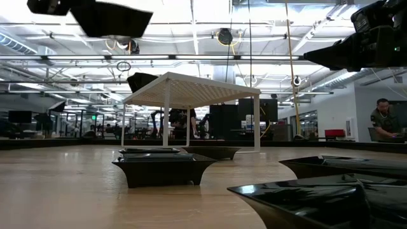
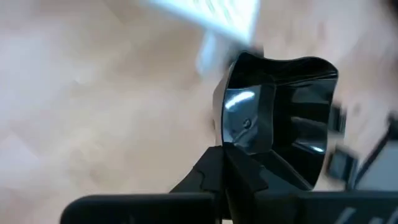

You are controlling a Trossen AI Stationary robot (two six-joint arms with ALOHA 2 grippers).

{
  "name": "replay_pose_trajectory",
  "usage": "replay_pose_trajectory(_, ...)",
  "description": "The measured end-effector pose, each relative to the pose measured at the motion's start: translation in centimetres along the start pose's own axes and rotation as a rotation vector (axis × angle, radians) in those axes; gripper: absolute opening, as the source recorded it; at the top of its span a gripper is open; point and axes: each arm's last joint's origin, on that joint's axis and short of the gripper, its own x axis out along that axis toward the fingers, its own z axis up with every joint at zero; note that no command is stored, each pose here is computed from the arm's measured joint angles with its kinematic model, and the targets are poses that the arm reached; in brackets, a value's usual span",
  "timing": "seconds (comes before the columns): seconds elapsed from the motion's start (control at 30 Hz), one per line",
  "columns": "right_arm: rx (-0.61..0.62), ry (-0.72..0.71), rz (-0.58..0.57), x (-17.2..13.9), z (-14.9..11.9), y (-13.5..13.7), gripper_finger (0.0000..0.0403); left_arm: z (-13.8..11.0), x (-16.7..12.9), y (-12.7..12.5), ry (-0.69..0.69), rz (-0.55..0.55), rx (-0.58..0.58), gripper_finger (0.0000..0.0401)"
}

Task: Pick & Place Mini shaped plates
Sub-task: Stack the distorted square plate on top of the stacked distorted square plates on the shelf

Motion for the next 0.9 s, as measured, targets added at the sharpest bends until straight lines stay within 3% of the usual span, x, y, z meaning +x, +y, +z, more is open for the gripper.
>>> replay_pose_trajectory(0.2, 0.0, 0.0, 0.0, 0.0, 0.0, 0.0, 0.0073, 3.7, -4.7, 5.8, -0.17, 0.057, -0.11, 0.0004)
replay_pose_trajectory(0.37, 0.0, 0.0, 0.0, 0.0, 0.0, 0.0, 0.0073, 6.6, -6.7, 9.3, -0.295, 0.067, -0.183, 0.0003)
replay_pose_trajectory(0.57, 0.0, 0.0, 0.0, 0.0, 0.0, 0.0, 0.0073, 10.7, -5.7, 10.9, -0.288, 0.03, -0.172, 0.0002)
replay_pose_trajectory(0.77, 0.0, 0.0, 0.0, 0.0, 0.0, 0.0, 0.0073, 14.2, -3.1, 13.6, -0.21, 0.13, -0.17, 0.0002)
replay_pose_trajectory(0.9, 0.0, 0.0, 0.0, 0.0, 0.0, 0.0, 0.0073, 16.0, -1.3, 14.5, -0.158, 0.123, -0.15, 0.0002)
